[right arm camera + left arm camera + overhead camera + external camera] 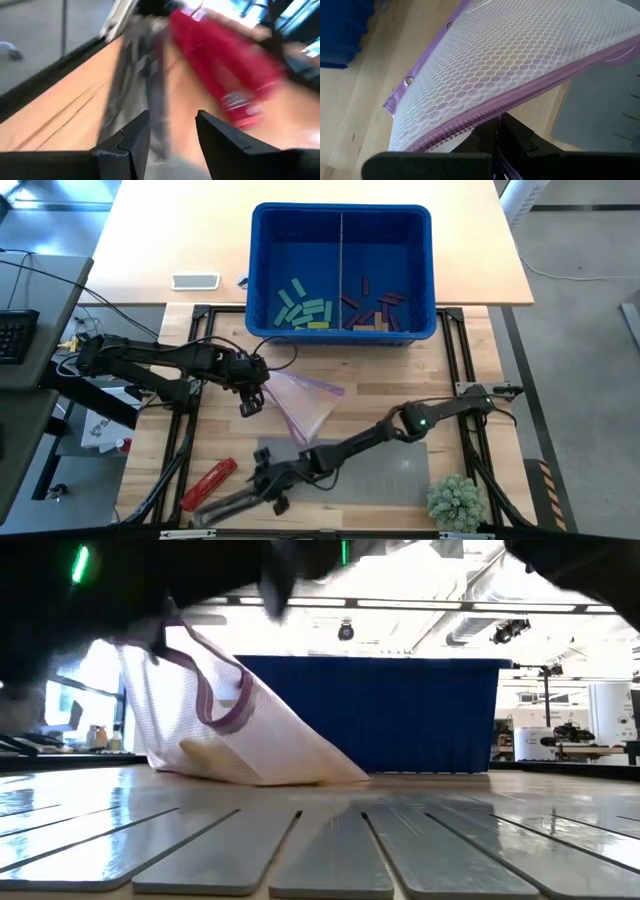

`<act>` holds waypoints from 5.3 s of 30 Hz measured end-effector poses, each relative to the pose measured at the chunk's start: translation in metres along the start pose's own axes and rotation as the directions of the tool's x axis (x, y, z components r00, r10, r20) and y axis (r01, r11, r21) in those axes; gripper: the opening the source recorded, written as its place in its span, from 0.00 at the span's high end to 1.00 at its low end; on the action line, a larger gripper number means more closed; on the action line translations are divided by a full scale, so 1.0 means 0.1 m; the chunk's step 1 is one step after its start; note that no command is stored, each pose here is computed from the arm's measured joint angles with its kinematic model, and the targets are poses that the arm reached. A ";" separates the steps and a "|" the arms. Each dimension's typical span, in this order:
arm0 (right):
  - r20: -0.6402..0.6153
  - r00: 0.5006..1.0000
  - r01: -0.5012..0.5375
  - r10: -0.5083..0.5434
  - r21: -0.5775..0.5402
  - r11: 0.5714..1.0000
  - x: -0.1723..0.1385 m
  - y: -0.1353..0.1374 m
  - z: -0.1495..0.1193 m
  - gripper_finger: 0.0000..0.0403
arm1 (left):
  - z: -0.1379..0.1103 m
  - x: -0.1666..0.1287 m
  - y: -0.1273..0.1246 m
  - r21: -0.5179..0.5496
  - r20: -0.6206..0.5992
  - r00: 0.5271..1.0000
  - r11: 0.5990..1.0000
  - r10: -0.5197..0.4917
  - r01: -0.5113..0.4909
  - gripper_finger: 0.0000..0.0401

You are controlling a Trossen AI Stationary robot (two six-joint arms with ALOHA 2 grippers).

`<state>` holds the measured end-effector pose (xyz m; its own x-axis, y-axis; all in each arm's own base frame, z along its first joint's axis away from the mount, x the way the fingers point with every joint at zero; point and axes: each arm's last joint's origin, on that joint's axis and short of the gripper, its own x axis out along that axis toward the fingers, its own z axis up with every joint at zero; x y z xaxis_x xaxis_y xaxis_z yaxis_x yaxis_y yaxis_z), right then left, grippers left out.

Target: Sort blocks

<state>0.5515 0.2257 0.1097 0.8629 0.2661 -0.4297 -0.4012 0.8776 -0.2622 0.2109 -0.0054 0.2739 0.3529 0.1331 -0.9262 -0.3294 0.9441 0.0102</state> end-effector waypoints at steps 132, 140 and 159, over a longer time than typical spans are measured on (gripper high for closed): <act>-0.731 0.681 0.598 0.049 0.594 0.538 -2.20 -2.30 0.21 1.00 | 0.35 0.52 -0.79 -0.289 0.411 0.885 0.952 0.219 -0.101 0.55; -0.730 0.674 0.544 0.111 0.592 0.595 -2.22 -2.26 0.20 1.00 | 0.27 0.60 -0.72 -0.218 0.306 0.911 0.952 0.277 -0.216 0.55; -0.706 0.692 0.342 0.150 0.504 0.794 -2.25 -1.92 0.45 0.88 | 0.24 0.45 -0.42 -0.241 0.196 0.944 0.946 0.266 -0.216 1.00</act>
<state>0.4487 0.0150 0.2956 0.3199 0.0344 -0.9468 0.1311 0.9881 0.0802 0.2617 -0.0316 0.2410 0.4171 0.4354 -0.7978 -0.5992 0.7917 0.1188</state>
